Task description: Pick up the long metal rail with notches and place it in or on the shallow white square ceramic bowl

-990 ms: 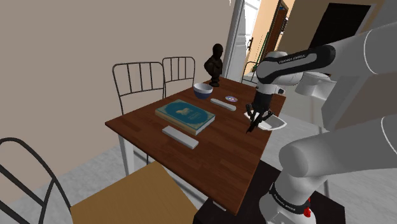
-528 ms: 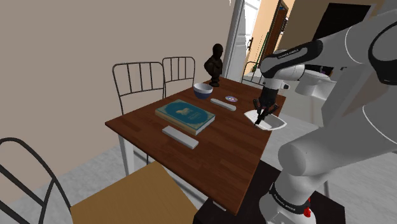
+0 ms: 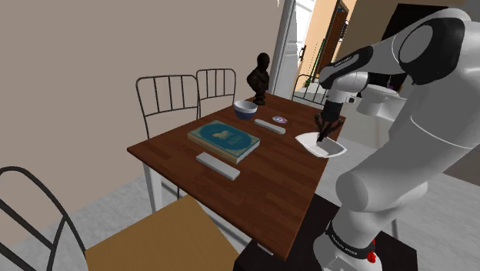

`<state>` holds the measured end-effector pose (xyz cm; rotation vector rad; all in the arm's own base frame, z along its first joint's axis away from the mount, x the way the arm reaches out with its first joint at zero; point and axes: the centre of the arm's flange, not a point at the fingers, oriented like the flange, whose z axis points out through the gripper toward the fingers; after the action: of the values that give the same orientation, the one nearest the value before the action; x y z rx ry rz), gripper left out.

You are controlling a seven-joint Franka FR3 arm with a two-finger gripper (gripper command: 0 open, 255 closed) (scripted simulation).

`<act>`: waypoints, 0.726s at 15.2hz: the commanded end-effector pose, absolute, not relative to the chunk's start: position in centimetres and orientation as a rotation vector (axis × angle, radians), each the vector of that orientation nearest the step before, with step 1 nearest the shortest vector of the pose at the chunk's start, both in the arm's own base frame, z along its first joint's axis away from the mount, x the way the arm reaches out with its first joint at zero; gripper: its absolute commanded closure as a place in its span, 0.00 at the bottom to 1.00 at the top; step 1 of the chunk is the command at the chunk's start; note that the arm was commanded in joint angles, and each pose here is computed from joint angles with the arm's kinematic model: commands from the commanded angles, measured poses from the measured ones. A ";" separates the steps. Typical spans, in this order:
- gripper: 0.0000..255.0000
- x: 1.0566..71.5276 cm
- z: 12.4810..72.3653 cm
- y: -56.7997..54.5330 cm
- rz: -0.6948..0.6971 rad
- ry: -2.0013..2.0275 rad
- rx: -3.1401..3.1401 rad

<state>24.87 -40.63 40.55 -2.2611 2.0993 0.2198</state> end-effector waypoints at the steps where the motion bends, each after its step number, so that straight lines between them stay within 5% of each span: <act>1: 1.00 24.8 40.7 -44.0 0.219 2.098 -2.263; 11: 1.00 24.8 35.4 -44.0 0.219 2.098 -2.263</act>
<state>24.90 -43.91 35.89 -2.2633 2.0979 0.2204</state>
